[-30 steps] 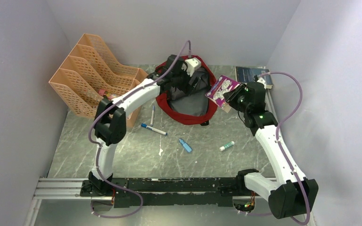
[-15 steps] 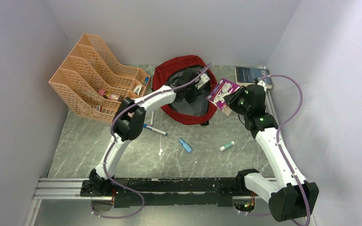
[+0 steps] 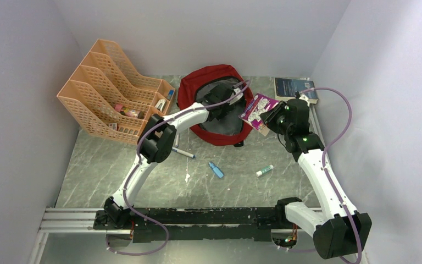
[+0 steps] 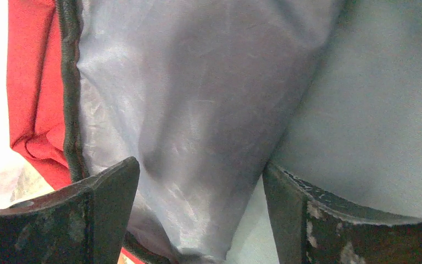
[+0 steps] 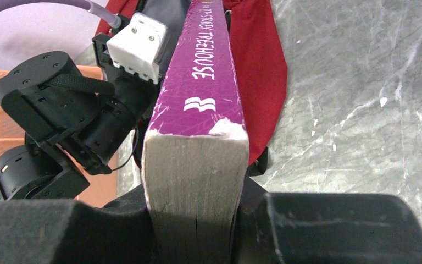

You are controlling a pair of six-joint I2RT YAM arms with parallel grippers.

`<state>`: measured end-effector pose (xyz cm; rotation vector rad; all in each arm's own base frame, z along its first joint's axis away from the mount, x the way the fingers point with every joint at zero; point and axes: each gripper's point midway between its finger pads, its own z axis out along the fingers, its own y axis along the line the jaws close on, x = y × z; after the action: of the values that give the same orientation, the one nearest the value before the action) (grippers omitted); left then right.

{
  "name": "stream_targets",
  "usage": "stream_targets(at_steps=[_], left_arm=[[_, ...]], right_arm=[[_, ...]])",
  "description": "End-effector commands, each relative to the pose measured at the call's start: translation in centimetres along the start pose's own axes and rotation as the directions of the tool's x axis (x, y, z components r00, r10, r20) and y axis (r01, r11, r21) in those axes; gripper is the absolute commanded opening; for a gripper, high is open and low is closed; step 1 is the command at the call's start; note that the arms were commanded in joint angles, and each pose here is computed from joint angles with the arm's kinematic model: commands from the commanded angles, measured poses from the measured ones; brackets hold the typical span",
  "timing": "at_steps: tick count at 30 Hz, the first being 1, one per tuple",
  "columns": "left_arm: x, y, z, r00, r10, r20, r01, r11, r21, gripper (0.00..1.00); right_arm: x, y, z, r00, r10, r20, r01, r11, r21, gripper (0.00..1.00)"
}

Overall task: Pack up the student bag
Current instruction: Place the book in the student bag.

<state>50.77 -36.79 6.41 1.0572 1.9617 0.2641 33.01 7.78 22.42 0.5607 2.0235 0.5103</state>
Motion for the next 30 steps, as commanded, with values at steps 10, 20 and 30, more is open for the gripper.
stream_targets(at_steps=[10,20,30], left_arm=[[-1.3,1.8,-0.1,1.0,-0.013,0.027,0.016,0.996,-0.089,0.31],[-5.3,3.9,-4.6,0.987,-0.112,0.119,0.114,0.993,-0.009,0.05],[-8.6,6.3,-8.3,0.963,-0.198,0.182,0.19,0.98,0.058,0.05]], right_arm=[[-2.5,2.7,-0.9,0.997,0.023,0.07,-0.017,0.995,-0.094,0.0],[-2.2,4.7,-0.6,0.981,0.193,0.034,-0.183,0.965,-0.185,0.0],[-0.6,5.0,0.5,0.931,0.362,-0.051,-0.365,0.911,-0.19,0.0]])
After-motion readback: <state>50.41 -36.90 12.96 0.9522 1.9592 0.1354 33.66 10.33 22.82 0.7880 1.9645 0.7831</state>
